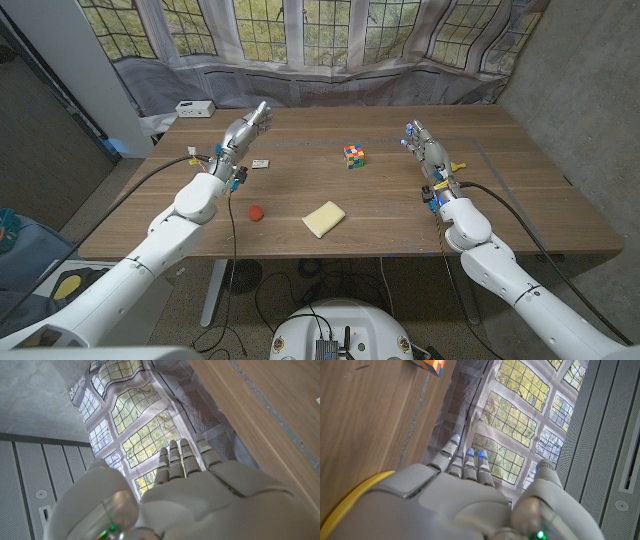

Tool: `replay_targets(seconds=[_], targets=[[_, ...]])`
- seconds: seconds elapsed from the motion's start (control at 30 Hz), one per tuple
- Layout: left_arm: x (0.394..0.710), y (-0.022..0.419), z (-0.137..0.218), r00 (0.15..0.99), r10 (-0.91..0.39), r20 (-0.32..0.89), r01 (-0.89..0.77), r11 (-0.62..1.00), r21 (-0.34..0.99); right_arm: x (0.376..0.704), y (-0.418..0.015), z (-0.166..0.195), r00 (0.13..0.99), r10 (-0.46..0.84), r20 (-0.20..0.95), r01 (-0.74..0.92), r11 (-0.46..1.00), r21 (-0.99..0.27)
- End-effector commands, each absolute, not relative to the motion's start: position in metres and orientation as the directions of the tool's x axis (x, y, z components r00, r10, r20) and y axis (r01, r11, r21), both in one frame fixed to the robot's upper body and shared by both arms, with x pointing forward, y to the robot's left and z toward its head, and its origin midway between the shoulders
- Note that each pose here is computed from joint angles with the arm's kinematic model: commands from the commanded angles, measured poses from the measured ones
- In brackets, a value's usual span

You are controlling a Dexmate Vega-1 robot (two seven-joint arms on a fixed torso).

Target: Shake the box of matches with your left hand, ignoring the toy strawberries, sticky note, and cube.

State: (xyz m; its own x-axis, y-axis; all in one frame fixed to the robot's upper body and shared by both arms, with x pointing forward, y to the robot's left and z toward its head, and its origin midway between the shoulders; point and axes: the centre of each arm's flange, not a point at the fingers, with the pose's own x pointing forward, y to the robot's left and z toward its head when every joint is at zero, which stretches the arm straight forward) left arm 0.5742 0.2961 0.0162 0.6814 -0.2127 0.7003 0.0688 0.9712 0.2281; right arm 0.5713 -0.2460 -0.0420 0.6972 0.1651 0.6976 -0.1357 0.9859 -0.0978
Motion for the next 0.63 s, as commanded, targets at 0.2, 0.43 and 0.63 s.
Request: replay_targets(seconds=[0.2,0.43,0.63], targets=[[0.589,0.308,-0.009,0.709,-0.206,0.674,0.198,0.976,0.091,0.579,-0.233,-0.036,0.697,0.200,0.689,-0.157,0.980,-0.125],[0.590,0.311,-0.011,0.711,-0.215,0.669,0.200,0.975,0.101,0.583,-0.228,-0.039,0.705,0.198,0.681,-0.159,0.980,-0.120],[0.597,0.314,-0.012,0.724,-0.219,0.654,0.206,0.974,0.099,0.588,-0.224,-0.039,0.709,0.193,0.678,-0.159,0.981,-0.113]])
